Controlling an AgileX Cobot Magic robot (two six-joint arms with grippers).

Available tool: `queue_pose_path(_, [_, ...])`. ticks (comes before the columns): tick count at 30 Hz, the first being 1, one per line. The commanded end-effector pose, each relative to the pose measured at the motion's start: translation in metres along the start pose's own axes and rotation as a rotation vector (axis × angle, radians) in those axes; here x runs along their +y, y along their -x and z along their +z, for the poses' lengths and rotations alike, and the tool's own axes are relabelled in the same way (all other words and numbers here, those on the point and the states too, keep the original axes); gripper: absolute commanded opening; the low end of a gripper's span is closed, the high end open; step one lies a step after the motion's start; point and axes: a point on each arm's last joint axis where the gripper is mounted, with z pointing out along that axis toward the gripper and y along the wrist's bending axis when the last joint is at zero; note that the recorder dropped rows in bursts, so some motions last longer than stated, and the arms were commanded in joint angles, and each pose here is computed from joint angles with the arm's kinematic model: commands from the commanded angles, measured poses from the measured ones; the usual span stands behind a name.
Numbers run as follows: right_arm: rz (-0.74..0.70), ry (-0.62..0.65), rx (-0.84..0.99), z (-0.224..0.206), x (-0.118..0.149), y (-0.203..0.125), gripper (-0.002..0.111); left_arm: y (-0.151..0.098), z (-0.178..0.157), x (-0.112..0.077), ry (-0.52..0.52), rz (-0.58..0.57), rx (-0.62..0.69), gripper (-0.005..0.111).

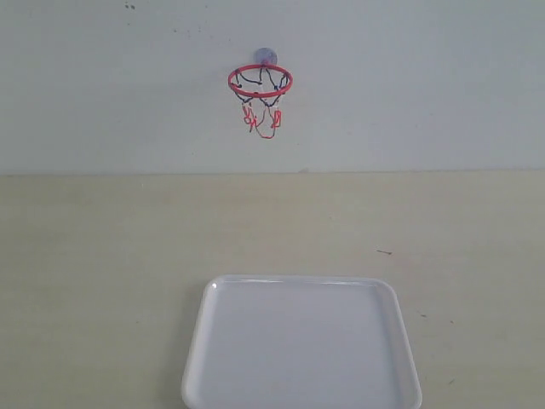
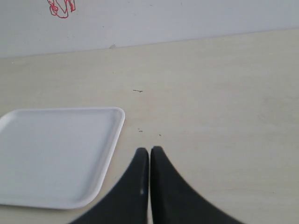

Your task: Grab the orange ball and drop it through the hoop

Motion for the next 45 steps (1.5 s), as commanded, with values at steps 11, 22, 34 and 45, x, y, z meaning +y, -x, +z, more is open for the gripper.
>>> queue_pose_path(11, [-0.012,0.002,-0.015,0.0,0.0,0.001,0.0,-0.048,-0.003,0.009,0.112,-0.164,0.078,0.004])
queue_pose_path(22, [-0.012,0.002,-0.015,0.0,0.0,0.001,0.0,-0.071,-0.007,0.006,0.091,-0.128,0.322,0.004])
queue_pose_path(34, [-0.012,0.002,-0.015,0.0,0.0,0.001,0.0,-0.071,-0.007,0.002,0.017,-0.095,0.327,0.004])
queue_pose_path(45, [-0.012,0.002,-0.015,0.0,0.0,0.001,0.0,-0.071,-0.007,0.0,-0.022,-0.087,0.327,0.004])
